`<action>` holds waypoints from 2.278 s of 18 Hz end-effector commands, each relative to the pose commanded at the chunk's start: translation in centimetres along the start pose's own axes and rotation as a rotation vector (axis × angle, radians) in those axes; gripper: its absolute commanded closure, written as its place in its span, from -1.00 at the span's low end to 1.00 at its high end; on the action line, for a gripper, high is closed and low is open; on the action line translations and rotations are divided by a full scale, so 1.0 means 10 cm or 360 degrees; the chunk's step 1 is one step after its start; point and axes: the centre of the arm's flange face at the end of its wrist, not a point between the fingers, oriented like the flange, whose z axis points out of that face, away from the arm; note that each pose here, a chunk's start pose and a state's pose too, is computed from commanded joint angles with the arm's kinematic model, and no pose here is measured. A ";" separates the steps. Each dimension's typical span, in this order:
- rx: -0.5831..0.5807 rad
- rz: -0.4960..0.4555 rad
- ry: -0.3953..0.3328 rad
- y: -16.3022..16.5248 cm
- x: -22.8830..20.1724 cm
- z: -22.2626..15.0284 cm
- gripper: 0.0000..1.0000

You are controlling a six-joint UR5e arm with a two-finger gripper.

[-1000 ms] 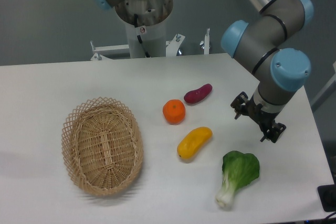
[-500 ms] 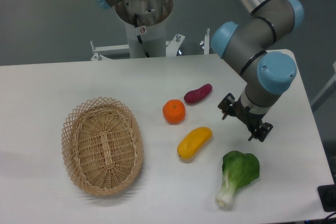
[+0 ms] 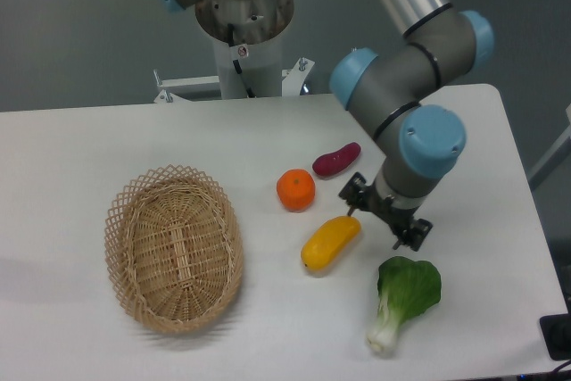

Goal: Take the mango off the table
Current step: 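Lower the gripper over the yellow mango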

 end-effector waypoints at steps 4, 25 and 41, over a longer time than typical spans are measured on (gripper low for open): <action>0.0020 0.0029 -0.0055 -0.03 0.13 0.23 -1.00; -0.0002 0.0049 -0.0029 -0.08 0.31 0.69 -1.00; 0.0016 0.0010 -0.0095 -0.12 0.38 0.87 0.20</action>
